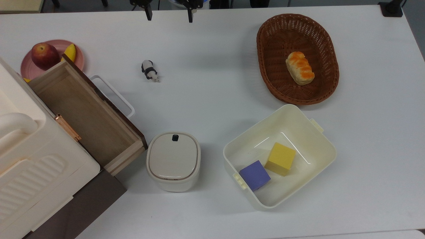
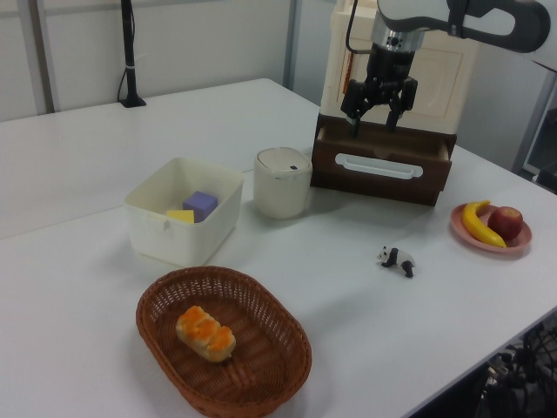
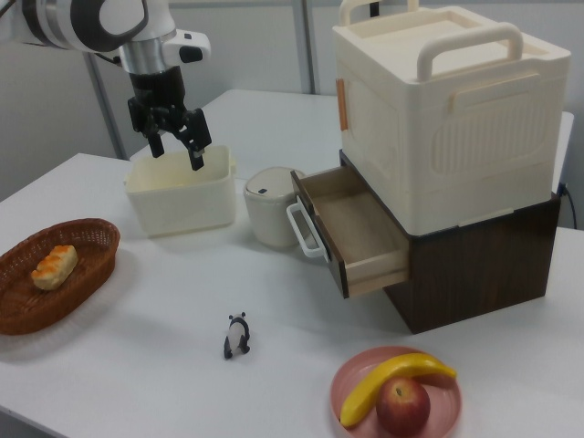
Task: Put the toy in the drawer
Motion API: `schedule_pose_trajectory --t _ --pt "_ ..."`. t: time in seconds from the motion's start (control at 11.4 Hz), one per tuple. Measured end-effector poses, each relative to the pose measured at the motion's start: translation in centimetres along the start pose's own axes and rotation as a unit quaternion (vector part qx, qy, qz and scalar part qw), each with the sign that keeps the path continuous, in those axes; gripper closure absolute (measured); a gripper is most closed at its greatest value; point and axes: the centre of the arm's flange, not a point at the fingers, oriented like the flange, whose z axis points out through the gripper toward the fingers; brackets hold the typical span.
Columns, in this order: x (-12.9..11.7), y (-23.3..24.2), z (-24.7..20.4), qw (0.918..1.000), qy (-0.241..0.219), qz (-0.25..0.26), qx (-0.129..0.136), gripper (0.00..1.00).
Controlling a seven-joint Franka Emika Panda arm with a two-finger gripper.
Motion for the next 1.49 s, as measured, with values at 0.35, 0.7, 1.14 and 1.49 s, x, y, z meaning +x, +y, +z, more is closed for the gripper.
schedule_pose_trajectory --t 0.35,0.7,1.14,1.49 --pt "0.0 0.1 -0.1 0.9999 0.001 -0.017 0.000 0.00" --pt "0.0 0.1 -0.3 0.9998 0.004 -0.018 0.000 0.00" --pt "0.0 0.5 0.1 1.0000 0.000 -0.006 0.000 0.00" --pt "-0.5 2.6 2.3 0.9989 -0.025 -0.040 -0.005 0.00"
